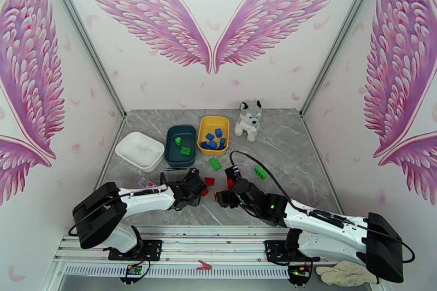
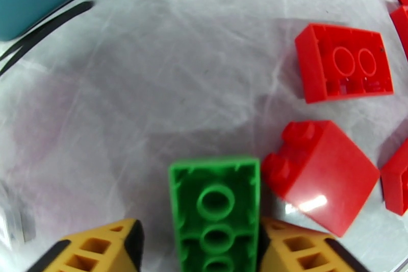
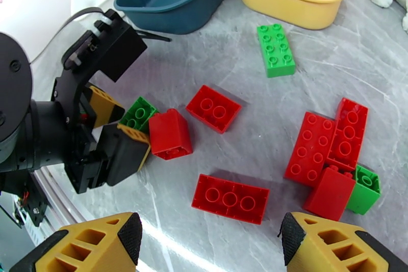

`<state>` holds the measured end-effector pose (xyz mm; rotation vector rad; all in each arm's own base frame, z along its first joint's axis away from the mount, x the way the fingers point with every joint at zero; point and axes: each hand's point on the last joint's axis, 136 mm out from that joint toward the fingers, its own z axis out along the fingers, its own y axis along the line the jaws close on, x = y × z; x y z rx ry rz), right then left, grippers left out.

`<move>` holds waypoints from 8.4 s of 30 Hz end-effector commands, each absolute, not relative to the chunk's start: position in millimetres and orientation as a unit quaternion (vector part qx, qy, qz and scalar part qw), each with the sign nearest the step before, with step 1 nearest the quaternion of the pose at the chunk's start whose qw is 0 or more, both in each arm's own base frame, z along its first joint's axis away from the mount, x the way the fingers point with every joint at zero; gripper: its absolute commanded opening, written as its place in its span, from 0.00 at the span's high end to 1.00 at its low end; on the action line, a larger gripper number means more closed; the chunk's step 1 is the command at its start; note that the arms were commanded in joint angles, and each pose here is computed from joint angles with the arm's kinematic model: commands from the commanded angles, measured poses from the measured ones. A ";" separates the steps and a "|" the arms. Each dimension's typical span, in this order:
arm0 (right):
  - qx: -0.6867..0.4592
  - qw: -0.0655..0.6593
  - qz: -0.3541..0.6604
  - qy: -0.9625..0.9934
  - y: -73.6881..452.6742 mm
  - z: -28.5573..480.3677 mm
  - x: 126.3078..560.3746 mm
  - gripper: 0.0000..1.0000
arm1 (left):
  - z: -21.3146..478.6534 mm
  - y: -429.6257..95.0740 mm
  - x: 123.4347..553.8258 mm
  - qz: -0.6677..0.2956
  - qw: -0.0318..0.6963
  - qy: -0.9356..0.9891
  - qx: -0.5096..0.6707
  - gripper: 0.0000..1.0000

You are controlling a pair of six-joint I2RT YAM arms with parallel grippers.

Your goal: Sort the legos into containers by color

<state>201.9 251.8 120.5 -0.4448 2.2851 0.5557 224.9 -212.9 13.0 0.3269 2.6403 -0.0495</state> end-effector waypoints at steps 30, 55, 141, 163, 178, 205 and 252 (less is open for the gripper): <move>-0.108 0.423 0.176 0.882 243.6 156.5 265.7 0.22 | 138.4 -138.1 432.8 -0.012 0.364 0.930 -0.040 0.62; -0.168 0.340 0.033 0.924 293.9 64.1 351.4 0.32 | 142.8 -136.4 302.7 -0.173 0.462 0.867 -0.073 0.01; -0.170 0.394 0.225 0.875 409.8 174.8 375.2 0.29 | 138.3 -86.1 286.4 -0.209 0.476 0.841 -0.149 0.01; 0.076 0.382 0.024 0.921 114.2 86.6 280.1 0.04 | 103.9 -278.4 295.0 -0.229 0.436 0.869 0.043 0.01; 0.181 0.340 -0.024 0.923 70.8 34.2 289.1 0.12 | 101.8 -301.7 300.3 -0.254 0.425 0.867 0.060 0.01; 0.200 0.302 -0.008 0.932 73.1 25.9 355.8 0.47 | 94.4 -303.6 298.9 -0.260 0.418 0.868 0.060 0.01; -0.107 0.356 0.224 0.901 439.0 132.6 434.5 0.91 | 134.4 -64.7 324.1 -0.197 0.483 0.833 -0.185 0.01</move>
